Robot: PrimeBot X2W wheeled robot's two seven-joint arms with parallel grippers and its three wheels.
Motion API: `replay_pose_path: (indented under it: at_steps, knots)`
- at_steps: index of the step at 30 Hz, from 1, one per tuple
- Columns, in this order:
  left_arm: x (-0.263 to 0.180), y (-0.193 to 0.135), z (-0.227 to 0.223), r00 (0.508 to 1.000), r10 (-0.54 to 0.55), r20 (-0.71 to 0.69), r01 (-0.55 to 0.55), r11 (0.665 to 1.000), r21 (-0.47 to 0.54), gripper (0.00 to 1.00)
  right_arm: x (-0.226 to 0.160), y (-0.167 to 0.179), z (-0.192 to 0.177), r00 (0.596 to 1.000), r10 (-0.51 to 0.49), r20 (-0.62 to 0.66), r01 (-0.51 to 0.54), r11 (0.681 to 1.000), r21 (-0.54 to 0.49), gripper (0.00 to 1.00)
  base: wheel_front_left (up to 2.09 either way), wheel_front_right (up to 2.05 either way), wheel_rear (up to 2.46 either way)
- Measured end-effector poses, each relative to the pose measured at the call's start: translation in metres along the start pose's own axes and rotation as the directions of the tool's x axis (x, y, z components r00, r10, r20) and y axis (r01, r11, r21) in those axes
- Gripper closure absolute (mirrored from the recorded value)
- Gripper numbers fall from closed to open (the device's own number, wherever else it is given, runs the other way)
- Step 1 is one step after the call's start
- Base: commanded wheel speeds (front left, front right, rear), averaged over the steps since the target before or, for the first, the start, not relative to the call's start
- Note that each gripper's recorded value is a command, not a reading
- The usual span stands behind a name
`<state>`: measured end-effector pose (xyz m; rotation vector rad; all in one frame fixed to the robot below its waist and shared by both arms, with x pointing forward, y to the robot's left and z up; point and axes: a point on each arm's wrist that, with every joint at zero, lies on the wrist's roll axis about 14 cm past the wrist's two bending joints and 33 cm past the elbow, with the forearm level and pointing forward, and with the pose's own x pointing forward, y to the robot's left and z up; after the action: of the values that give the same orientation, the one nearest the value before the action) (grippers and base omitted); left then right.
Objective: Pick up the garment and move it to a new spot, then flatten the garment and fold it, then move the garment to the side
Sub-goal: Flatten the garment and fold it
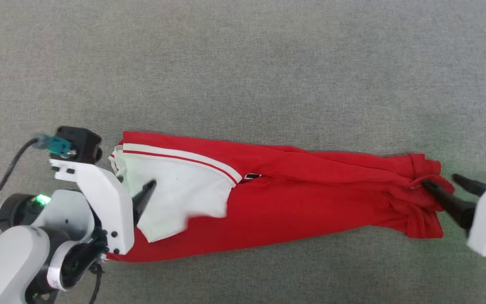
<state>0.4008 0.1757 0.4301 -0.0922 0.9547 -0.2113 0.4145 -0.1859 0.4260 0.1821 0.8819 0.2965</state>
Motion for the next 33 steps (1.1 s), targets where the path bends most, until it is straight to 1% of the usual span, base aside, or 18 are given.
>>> replay_pose_path:
  at_steps: [3, 6, 9, 14, 16, 19, 20, 21, 22, 27, 29, 31, 33]
  knots:
    - [-0.004, 0.001, 0.013, 0.994, -0.004, 0.107, 0.002, 1.0, 0.021, 0.0, -0.002, -0.011, 0.0, 0.999, -0.037, -0.011, 0.037, 0.999, 0.007, 0.0, 0.0, 0.0, 0.0]
    - [-0.006, 0.002, 0.023, 0.977, -0.009, 0.213, 0.004, 1.0, 0.027, 0.0, 0.005, -0.011, -0.009, 0.998, -0.031, -0.059, 0.032, 0.999, 0.018, 0.0, 0.0, 0.0, 0.0]
    - [-0.007, 0.006, 0.03, 0.953, -0.005, 0.302, -0.005, 1.0, 0.03, 0.0, 0.018, -0.006, -0.017, 0.995, 0.004, -0.103, 0.0, 0.999, 0.034, 0.0, 0.0, 0.0, 0.0]
    - [-0.01, 0.02, 0.038, 0.891, 0.037, 0.453, -0.042, 0.999, 0.002, 0.0, 0.043, 0.009, -0.023, 0.984, 0.08, -0.162, -0.07, 0.996, 0.061, 0.0, 0.0, 0.0, 0.0]
    - [-0.011, 0.023, 0.039, 0.863, 0.048, 0.502, -0.047, 0.999, -0.015, 0.0, 0.052, 0.015, -0.026, 0.977, 0.096, -0.19, -0.091, 0.995, 0.037, 0.0, 0.0, 0.0, 0.0]
    - [-0.013, 0.032, 0.033, 0.831, 0.083, 0.55, -0.064, 0.997, -0.053, 0.0, 0.061, 0.026, -0.03, 0.963, 0.139, -0.23, -0.136, 0.99, 0.029, 0.0, 0.0, 0.0, 0.0]
    - [-0.013, 0.035, 0.031, 0.82, 0.092, 0.565, -0.071, 0.996, -0.06, 0.0, 0.063, 0.028, -0.031, 0.958, 0.145, -0.246, -0.144, 0.989, 0.022, 0.18, 0.0, 0.0, 0.0]
    - [-0.015, 0.037, 0.031, 0.806, 0.098, 0.584, -0.075, 0.995, -0.063, 0.0, 0.064, 0.03, -0.032, 0.954, 0.15, -0.259, -0.153, 0.988, 0.009, 0.18, 0.0, 0.0, 0.0]
    - [-0.016, 0.039, 0.031, 0.79, 0.109, 0.604, -0.08, 0.994, -0.075, 0.0, 0.064, 0.032, -0.032, 0.951, 0.155, -0.269, -0.163, 0.987, -0.008, 1.0, 0.0, 0.0, 0.0]
    - [-0.02, 0.049, 0.017, 0.743, 0.163, 0.649, -0.102, 0.986, -0.131, 0.0, 0.065, 0.031, -0.024, 0.957, 0.182, -0.227, -0.182, 0.983, 0.019, 1.0, 0.0, 0.0, 0.0]
    - [-0.02, 0.052, 0.008, 0.74, 0.181, 0.648, -0.102, 0.982, -0.158, 0.0, 0.062, 0.027, -0.019, 0.961, 0.182, -0.209, -0.18, 0.983, 0.031, 1.0, 0.0, 0.0, 0.0]
    - [-0.02, 0.055, 0.002, 0.735, 0.202, 0.648, -0.093, 0.976, -0.198, 0.0, 0.057, 0.018, -0.011, 0.968, 0.17, -0.186, -0.165, 0.985, 0.039, 1.0, 0.0, 0.0, 0.0]
    - [-0.021, 0.057, -0.001, 0.725, 0.216, 0.654, -0.087, 0.971, -0.224, 0.0, 0.051, 0.003, -0.002, 0.979, 0.132, -0.158, -0.127, 0.991, 0.037, 1.0, 0.0, 0.0, 0.0]
